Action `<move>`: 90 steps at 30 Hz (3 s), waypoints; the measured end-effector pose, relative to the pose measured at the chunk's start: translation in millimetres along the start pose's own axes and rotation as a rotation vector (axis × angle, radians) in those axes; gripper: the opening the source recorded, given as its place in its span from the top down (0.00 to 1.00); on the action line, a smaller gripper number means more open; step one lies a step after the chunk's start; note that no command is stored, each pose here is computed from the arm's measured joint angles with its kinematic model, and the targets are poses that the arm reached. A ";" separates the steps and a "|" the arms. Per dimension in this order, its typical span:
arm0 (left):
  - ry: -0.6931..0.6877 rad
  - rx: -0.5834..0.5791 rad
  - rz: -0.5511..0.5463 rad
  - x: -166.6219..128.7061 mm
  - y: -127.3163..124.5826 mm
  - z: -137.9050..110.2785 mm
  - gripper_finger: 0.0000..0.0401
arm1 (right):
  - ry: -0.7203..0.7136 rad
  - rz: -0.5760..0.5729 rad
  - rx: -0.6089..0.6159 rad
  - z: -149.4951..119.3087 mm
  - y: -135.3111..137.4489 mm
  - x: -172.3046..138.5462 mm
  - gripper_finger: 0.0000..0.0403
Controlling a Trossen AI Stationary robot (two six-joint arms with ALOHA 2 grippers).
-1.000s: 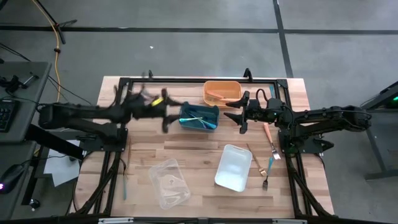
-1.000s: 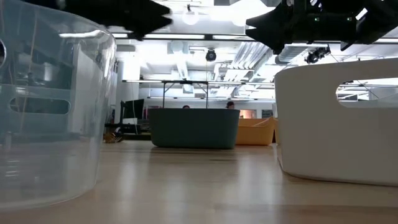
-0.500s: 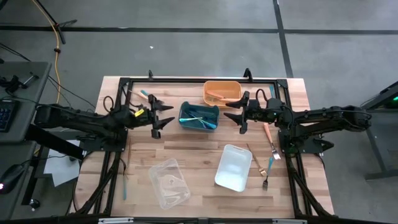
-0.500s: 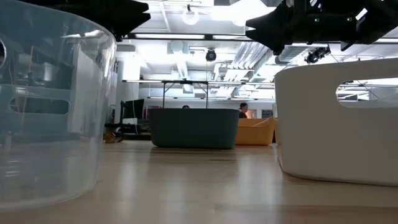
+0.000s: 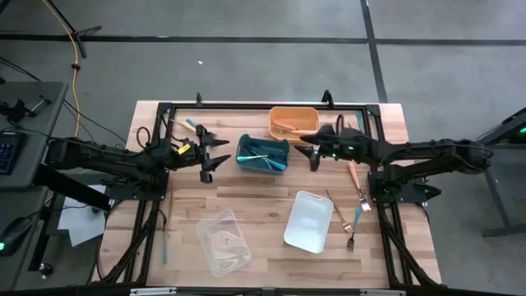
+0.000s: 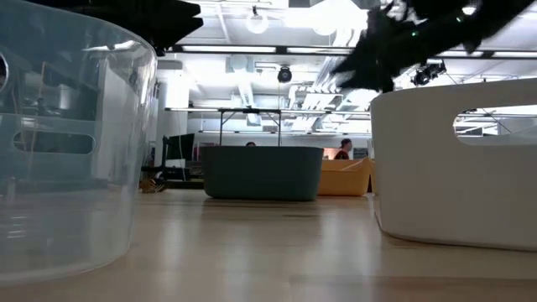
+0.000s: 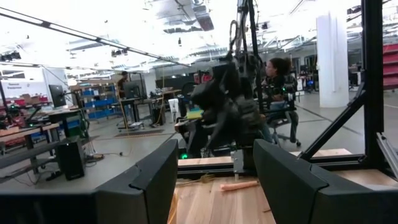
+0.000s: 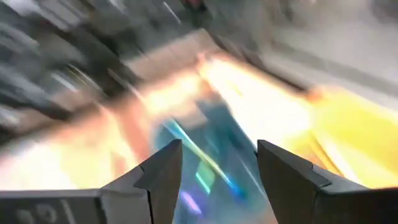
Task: Sort silverware by color (type)
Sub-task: Put the light orange fork into the yellow bin
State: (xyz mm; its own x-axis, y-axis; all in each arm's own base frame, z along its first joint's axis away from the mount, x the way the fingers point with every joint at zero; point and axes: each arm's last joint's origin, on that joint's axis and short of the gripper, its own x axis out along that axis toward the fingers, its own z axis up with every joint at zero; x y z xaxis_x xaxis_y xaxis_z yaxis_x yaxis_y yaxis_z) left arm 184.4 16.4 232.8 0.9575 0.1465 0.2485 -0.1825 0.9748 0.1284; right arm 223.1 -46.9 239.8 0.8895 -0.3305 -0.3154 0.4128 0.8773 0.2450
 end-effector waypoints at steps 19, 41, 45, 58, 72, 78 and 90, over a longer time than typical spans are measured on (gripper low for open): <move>0.001 -0.019 -0.001 0.1 0.0 0.0 0.50 | 0.813 -0.827 0.365 -63.3 -35.8 -40.5 0.50; -0.001 -0.019 0.000 0.1 0.0 0.1 0.50 | 0.891 -0.872 0.581 -113.5 -66.4 -46.7 0.50; -0.001 -0.019 -0.001 0.1 0.0 0.2 0.50 | 0.894 -0.883 0.594 -117.8 -68.4 -48.4 0.50; -0.001 -0.019 -0.001 0.1 0.0 0.2 0.50 | 0.844 -0.877 0.574 -116.9 -68.9 -44.7 0.79; 0.002 -0.027 -0.001 0.1 0.0 -0.1 0.50 | 0.815 -0.885 0.524 -116.2 -70.3 -43.4 0.83; 0.002 -0.027 -0.001 0.1 0.0 -0.1 0.50 | 0.828 -0.865 0.489 -112.3 -66.8 -42.6 0.83; 0.003 -0.027 -0.001 0.1 0.0 -0.2 0.50 | 0.707 -0.762 0.323 -53.8 -42.2 -28.1 0.83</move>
State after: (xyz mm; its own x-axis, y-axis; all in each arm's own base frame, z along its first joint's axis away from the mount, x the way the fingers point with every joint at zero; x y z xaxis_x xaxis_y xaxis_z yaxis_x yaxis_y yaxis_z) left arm 184.6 16.5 232.6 0.9585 0.1458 0.2450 -0.1753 0.9791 0.1028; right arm 170.2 -55.9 189.0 0.1070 -0.3832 -0.9175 0.9321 0.3599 -0.0416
